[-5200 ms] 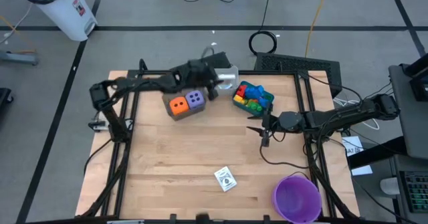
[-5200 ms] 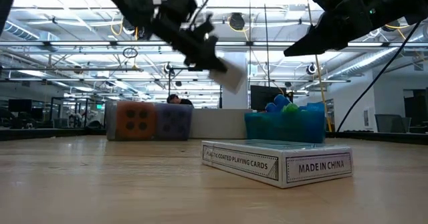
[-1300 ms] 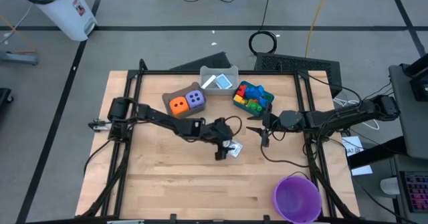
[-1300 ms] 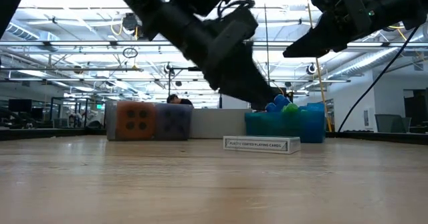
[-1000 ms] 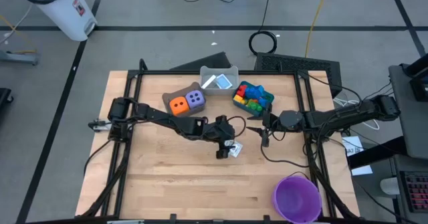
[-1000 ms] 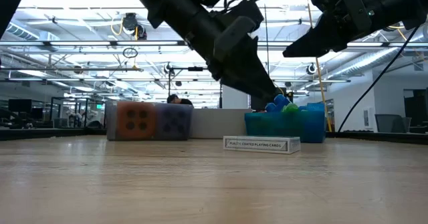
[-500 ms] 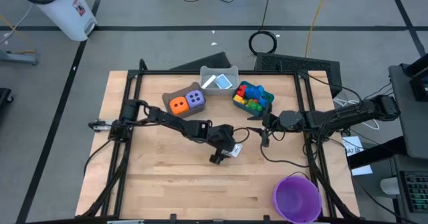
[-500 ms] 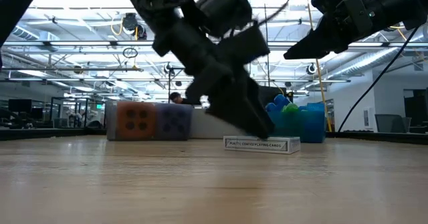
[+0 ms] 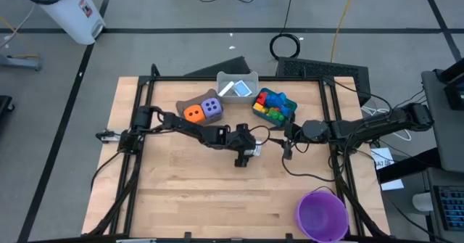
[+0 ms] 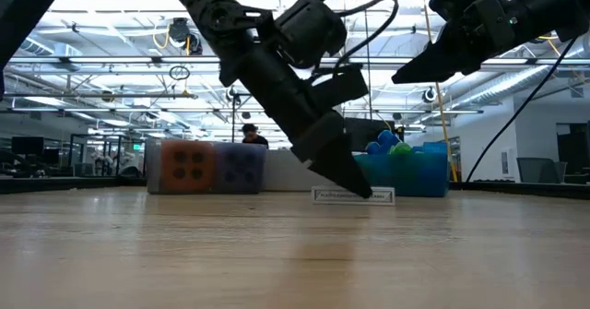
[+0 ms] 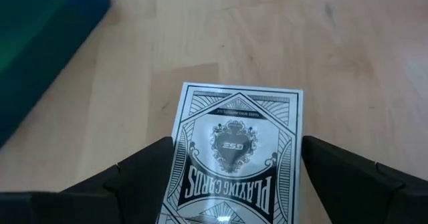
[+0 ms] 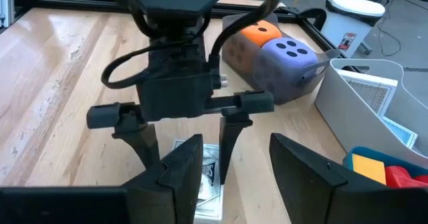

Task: Pick & Place Toys
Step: Put the black deck of cards into the gray bin

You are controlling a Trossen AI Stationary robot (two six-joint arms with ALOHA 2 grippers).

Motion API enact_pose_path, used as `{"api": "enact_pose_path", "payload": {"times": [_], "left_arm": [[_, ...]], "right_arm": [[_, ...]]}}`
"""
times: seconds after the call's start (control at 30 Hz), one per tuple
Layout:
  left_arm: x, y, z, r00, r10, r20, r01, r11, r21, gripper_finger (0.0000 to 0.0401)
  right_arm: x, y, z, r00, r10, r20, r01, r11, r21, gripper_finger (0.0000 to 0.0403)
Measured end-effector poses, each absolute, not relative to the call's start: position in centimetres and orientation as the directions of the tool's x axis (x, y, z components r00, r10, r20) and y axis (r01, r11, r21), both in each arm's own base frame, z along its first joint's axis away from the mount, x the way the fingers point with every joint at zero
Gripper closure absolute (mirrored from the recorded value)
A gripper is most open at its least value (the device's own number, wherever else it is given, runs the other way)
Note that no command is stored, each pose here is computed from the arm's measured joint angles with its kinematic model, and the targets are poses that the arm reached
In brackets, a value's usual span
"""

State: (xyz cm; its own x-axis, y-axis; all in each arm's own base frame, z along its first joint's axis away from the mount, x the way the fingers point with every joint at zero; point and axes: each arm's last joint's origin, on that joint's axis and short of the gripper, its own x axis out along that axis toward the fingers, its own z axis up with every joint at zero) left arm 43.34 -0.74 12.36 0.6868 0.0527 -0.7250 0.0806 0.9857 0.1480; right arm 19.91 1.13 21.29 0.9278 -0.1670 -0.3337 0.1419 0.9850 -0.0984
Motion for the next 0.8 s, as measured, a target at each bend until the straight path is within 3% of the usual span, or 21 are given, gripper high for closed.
{"api": "enact_pose_path", "payload": {"times": [0.37,0.7,0.8], "left_arm": [[43.3,0.4,11.1,0.646,0.072,-0.760,-0.080,0.996,0.026,0.0064],[42.7,-2.6,12.5,0.609,-0.008,-0.793,0.024,1.000,0.008,0.0063],[42.7,-3.6,13.6,0.620,0.041,-0.784,0.070,0.992,0.107,0.0063]], "right_arm": [[19.9,1.1,21.3,0.928,-0.167,-0.334,0.142,0.985,-0.098,0.0234],[19.9,1.1,21.2,0.923,-0.167,-0.346,0.143,0.985,-0.094,0.0234],[19.9,1.1,21.2,0.923,-0.167,-0.348,0.143,0.985,-0.094,0.0234]]}}
